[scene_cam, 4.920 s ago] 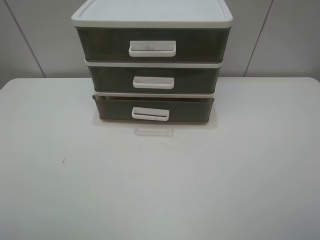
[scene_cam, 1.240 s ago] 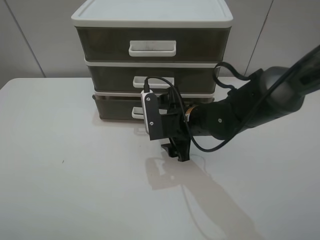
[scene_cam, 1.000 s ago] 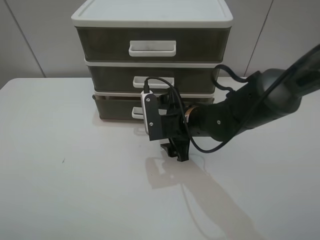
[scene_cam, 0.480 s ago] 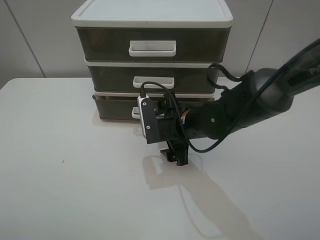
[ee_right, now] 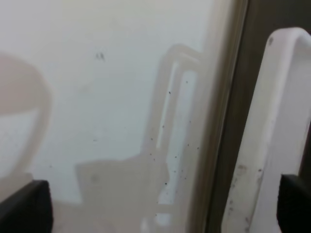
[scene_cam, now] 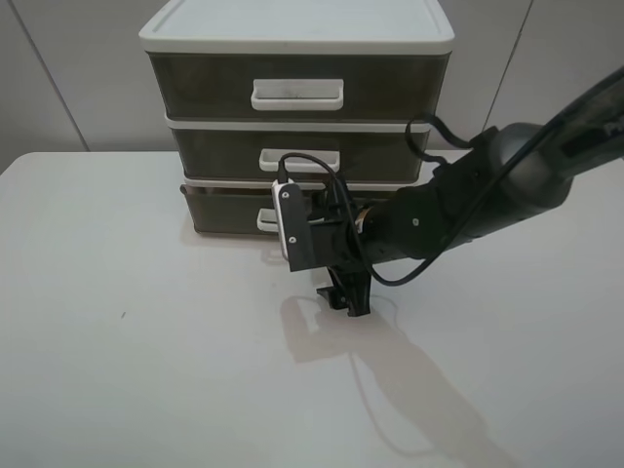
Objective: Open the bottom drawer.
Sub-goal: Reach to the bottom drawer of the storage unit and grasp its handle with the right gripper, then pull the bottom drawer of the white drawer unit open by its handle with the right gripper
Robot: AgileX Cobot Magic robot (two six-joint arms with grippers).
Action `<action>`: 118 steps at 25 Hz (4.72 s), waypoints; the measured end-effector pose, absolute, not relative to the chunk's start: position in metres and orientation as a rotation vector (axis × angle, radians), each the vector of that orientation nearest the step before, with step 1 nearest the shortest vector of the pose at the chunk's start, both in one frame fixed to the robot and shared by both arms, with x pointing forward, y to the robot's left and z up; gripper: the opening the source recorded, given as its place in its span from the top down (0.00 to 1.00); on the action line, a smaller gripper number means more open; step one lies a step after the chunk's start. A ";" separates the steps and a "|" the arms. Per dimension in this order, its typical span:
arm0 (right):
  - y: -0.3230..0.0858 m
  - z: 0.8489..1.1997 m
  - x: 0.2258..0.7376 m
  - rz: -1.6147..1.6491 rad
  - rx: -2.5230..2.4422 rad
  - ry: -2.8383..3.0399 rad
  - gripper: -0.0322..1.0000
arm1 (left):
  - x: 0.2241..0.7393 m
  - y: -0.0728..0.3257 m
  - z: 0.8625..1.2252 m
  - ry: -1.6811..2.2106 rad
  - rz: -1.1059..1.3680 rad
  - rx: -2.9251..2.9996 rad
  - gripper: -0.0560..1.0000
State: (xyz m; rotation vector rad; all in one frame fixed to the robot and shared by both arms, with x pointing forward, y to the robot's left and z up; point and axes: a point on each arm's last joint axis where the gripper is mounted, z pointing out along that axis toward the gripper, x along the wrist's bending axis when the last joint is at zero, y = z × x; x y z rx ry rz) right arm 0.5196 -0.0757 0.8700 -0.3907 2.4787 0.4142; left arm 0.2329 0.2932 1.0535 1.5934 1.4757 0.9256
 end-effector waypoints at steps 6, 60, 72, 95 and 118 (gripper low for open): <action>-0.078 0.870 0.522 0.414 -0.379 2.471 0.24 | 0.233 0.293 1.053 1.476 0.926 1.593 0.27; -0.073 0.866 0.534 0.454 -0.268 2.354 0.78 | 0.233 0.293 1.053 1.476 0.926 1.593 0.27; -0.073 0.866 0.534 0.452 -0.272 2.356 0.92 | 0.233 0.293 1.053 1.476 0.926 1.593 0.27; -0.081 0.871 0.506 0.426 -0.341 2.372 0.92 | 0.233 0.293 1.053 1.476 0.926 1.593 0.27; -0.076 0.881 0.442 0.497 -0.287 2.435 0.93 | 0.233 0.293 1.053 1.476 0.926 1.593 0.27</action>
